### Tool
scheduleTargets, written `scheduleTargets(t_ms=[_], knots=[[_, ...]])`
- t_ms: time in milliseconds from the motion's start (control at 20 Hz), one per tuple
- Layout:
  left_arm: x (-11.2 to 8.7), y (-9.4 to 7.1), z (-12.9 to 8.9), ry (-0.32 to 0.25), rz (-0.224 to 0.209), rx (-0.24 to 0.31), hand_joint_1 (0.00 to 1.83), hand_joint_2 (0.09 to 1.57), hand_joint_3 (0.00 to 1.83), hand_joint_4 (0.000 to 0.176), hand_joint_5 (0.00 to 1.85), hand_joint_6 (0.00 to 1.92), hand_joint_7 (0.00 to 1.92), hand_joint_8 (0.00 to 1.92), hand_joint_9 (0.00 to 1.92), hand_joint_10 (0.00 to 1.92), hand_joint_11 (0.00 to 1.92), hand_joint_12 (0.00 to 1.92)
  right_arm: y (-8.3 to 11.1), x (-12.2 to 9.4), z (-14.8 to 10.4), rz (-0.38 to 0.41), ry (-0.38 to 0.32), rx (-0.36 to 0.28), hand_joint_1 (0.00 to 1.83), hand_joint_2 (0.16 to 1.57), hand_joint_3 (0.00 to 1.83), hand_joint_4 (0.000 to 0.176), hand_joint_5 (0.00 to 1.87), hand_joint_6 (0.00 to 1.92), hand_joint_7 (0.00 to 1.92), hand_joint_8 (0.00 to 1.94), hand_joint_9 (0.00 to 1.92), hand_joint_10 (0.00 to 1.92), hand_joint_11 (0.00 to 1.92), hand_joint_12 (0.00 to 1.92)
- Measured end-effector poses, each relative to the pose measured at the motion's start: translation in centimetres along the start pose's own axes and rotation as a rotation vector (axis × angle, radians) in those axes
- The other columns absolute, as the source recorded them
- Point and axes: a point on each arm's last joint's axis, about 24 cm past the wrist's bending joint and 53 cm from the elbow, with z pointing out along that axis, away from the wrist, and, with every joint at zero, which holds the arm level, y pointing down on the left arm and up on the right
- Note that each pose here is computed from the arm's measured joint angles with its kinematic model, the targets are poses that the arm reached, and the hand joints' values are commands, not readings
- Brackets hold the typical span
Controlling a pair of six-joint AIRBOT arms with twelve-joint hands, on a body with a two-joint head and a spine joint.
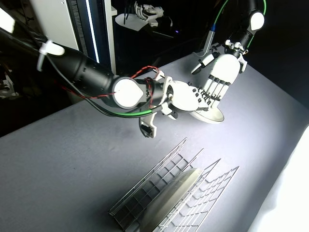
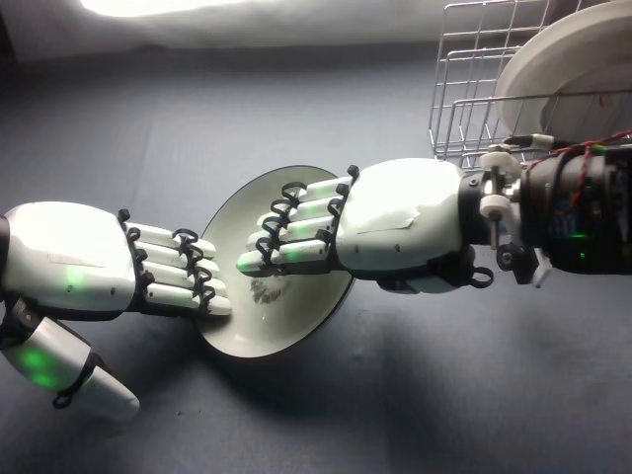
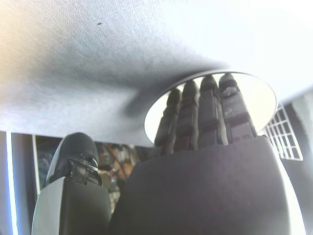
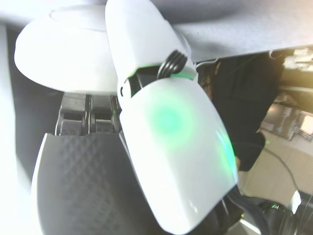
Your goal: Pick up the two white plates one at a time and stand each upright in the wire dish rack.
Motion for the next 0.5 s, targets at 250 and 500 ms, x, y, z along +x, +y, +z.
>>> scheduleTargets(t_ms=[250, 500], knots=[[0.0, -0.1, 0.0, -0.001, -0.002, 0.002, 0.0, 1.17, 0.01, 0.0, 0.18, 0.02, 0.1, 0.01, 0.02, 0.0, 0.0, 0.0, -0.2, 0.5, 1.7, -0.006, 0.006, -0.003, 1.6, 1.15, 0.01, 0.0, 0.0, 0.0, 0.0, 0.0, 0.0, 0.0, 0.0, 0.54], [0.0, -0.1, 0.1, -0.001, -0.002, 0.003, 0.0, 1.17, 0.0, 0.0, 0.16, 0.01, 0.09, 0.0, 0.02, 0.0, 0.0, 0.0, 0.1, 0.5, 2.3, -0.007, 0.006, -0.004, 1.62, 1.14, 0.0, 0.0, 0.0, 0.0, 0.0, 0.0, 0.02, 0.01, 0.0, 0.76]])
